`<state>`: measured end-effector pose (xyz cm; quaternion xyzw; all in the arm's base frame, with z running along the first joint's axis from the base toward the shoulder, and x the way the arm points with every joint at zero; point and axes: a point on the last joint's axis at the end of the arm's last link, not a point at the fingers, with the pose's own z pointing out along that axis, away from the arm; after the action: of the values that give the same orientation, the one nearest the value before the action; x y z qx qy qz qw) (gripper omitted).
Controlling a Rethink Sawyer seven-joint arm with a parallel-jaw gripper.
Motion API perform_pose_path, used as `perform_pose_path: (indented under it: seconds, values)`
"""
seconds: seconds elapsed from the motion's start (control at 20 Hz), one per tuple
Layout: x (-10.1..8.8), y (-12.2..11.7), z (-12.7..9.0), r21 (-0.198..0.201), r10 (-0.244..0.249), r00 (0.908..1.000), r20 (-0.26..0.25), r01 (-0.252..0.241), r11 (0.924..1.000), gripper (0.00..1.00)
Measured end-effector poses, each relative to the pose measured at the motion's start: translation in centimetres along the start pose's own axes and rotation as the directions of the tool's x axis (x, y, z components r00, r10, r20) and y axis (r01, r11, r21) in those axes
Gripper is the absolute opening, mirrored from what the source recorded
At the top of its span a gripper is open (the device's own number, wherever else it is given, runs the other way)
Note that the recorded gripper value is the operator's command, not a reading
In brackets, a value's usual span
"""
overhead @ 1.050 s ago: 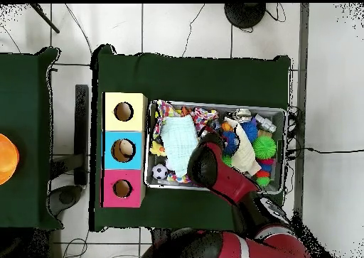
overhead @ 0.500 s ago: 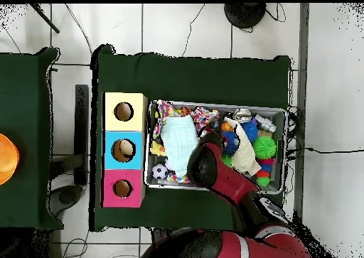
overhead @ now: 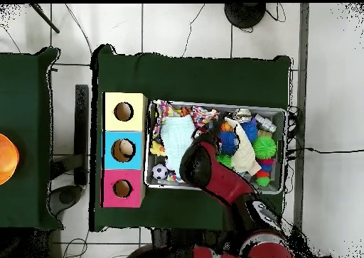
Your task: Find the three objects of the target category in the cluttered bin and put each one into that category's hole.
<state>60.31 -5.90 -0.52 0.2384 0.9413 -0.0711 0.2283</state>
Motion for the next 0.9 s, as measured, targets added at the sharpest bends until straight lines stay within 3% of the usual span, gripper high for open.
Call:
perform_pose_path:
  seconds: [0.3, 0.35, 0.55, 0.7, 0.9]
  values:
    - [0.2, 2.3, -3.9, 0.035, -0.022, 0.9932, -0.114, 0.026, 0.999, 0.0]
    - [0.6, 3.2, -5.6, 0.047, -0.044, 0.9868, -0.156, 0.052, 0.9976, 0.0]
    - [1.4, 4.8, -8.9, 0.064, -0.093, 0.9708, -0.221, 0.11, 0.9919, 0.0]
    - [1.4, 5.8, -11.8, 0.08, -0.131, 0.9569, -0.259, 0.156, 0.9845, 0.0]
    - [0.3, 6.0, -14.3, 0.099, -0.144, 0.9514, -0.272, 0.177, 0.9793, 0.0]
